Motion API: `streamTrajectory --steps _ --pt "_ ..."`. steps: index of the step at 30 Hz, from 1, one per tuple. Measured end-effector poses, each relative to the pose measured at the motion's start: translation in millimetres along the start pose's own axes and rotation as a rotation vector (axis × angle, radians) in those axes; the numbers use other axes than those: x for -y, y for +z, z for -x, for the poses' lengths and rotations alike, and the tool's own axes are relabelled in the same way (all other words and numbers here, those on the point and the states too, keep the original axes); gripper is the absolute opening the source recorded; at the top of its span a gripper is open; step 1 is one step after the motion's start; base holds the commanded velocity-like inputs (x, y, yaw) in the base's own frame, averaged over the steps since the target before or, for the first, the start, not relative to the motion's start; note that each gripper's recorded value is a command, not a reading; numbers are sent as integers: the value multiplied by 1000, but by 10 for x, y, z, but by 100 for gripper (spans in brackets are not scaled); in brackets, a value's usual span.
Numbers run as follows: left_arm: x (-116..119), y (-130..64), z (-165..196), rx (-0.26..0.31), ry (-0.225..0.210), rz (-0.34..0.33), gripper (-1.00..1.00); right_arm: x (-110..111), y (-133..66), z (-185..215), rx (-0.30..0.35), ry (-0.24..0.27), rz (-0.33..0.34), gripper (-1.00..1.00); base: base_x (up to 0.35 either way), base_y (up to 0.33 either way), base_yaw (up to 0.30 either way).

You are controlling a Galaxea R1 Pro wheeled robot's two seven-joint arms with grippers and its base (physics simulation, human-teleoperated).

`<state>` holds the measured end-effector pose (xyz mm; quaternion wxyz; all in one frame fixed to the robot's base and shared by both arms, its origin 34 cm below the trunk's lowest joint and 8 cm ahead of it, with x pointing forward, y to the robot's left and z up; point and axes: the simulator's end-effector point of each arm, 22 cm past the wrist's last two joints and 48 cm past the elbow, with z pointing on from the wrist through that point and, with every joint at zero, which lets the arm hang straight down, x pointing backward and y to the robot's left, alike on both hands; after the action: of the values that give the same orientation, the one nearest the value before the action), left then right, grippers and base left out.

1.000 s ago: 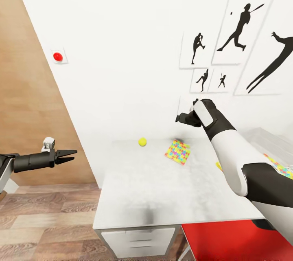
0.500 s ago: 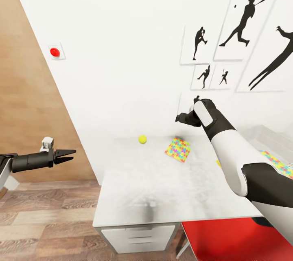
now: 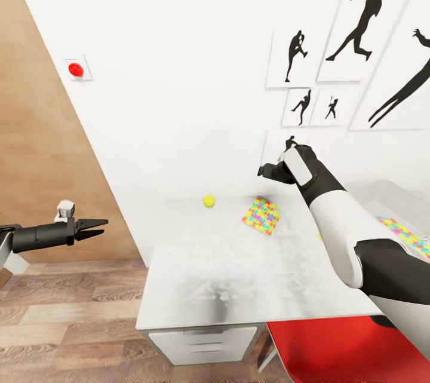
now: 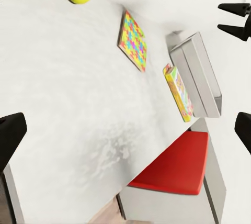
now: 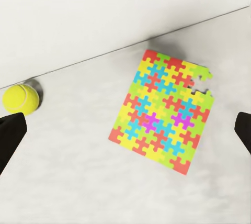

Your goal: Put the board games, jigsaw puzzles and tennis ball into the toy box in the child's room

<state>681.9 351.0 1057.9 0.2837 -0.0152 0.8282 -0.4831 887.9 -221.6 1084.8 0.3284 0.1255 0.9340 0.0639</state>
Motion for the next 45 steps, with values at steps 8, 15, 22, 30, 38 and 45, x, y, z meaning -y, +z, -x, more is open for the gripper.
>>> streamTrajectory --steps 8,15,22,30,38,45 --pt "-64 29 -28 -7 -10 5 100 14 86 -50 -10 0 -4 100 0 0 0" --pt "-120 56 -55 -13 -20 8 100 16 159 -95 -19 1 -6 100 0 0 0" --pt "-178 78 -81 -20 -28 13 100 -18 232 -48 18 21 -4 100 0 0 0" --pt "-244 103 -109 -25 -38 18 100 -7 316 -43 35 31 -10 100 0 0 0" --pt "-308 126 -133 -29 -48 23 100 38 405 -99 23 29 -21 100 0 0 0" --pt "-387 71 -127 -31 -53 40 100 58 480 -149 13 29 -26 100 0 0 0"
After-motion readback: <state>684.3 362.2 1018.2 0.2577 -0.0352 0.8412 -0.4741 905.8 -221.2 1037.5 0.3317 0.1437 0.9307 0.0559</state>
